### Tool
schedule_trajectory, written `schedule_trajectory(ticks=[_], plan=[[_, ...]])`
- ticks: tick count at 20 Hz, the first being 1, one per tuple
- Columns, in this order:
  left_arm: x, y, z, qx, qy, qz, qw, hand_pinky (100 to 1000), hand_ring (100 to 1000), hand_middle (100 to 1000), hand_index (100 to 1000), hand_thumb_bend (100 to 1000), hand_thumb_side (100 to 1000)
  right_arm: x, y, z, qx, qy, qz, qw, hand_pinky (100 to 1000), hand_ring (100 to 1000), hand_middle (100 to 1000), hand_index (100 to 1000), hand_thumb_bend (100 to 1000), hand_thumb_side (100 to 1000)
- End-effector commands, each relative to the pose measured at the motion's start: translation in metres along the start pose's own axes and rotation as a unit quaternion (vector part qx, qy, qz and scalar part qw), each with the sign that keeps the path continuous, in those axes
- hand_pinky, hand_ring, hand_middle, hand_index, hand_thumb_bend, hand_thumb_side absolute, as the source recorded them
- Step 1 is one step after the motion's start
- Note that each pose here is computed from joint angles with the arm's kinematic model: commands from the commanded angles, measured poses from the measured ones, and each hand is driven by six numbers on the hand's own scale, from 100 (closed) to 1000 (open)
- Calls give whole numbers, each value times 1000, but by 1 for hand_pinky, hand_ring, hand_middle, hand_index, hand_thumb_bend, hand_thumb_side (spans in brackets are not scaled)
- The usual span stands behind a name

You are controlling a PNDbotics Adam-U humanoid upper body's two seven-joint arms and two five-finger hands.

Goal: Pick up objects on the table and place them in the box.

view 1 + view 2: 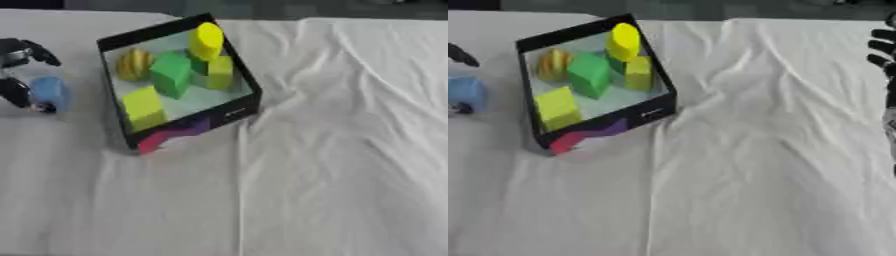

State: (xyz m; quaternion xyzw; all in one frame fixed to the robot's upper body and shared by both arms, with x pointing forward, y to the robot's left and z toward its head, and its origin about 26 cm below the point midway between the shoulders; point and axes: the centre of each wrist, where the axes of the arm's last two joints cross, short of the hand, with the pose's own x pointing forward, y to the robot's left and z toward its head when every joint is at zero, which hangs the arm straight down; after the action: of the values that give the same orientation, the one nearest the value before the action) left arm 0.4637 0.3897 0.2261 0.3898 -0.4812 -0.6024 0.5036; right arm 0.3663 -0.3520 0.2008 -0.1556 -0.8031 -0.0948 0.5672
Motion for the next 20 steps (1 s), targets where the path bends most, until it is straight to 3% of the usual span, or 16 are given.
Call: schedule_trajectory(ticks=[1,2,4,6,7,8,11,13,15,19,20], plan=[[-4,18,6,15,2,2,1000,820,802,673,624,430,100,11,-2,-4,-1,-16,7,1000,830,814,711,832,100,770],[-1,22,6,17,-2,-3,1000,799,772,627,562,410,100,11,-2,-4,-1,-16,8,1000,830,814,711,832,100,770],[10,42,10,52,-18,-17,998,771,728,577,466,463,100,12,-2,-4,-2,-17,7,1000,830,814,711,832,100,765],[30,71,18,115,-52,-33,991,770,719,584,461,431,100,13,-3,-4,-1,-20,6,1000,830,814,711,832,100,757],[45,90,24,143,-78,-50,985,771,718,591,467,431,100,14,-3,-5,-1,-22,5,1000,830,814,711,832,100,850],[64,104,26,167,-109,-61,978,771,715,585,461,427,100,17,-2,-5,0,-26,2,1000,830,814,711,832,100,744],[120,126,20,187,-185,-61,963,772,717,595,466,435,100,24,2,-8,7,-37,-9,999,831,815,711,832,100,735],[151,124,5,177,-201,-63,961,770,714,605,464,431,100,26,7,-9,16,-40,-15,999,831,815,711,832,100,734],[170,109,-18,162,-183,-55,968,766,711,615,470,420,100,27,13,-10,24,-39,-24,999,832,815,712,833,100,736],[182,77,-50,164,-137,-52,975,782,736,656,558,470,100,29,20,-10,35,-41,-32,998,833,815,712,833,100,734],[182,72,-53,168,-131,-54,976,824,784,732,759,502,100,30,21,-10,36,-42,-33,998,833,815,712,832,100,734]])
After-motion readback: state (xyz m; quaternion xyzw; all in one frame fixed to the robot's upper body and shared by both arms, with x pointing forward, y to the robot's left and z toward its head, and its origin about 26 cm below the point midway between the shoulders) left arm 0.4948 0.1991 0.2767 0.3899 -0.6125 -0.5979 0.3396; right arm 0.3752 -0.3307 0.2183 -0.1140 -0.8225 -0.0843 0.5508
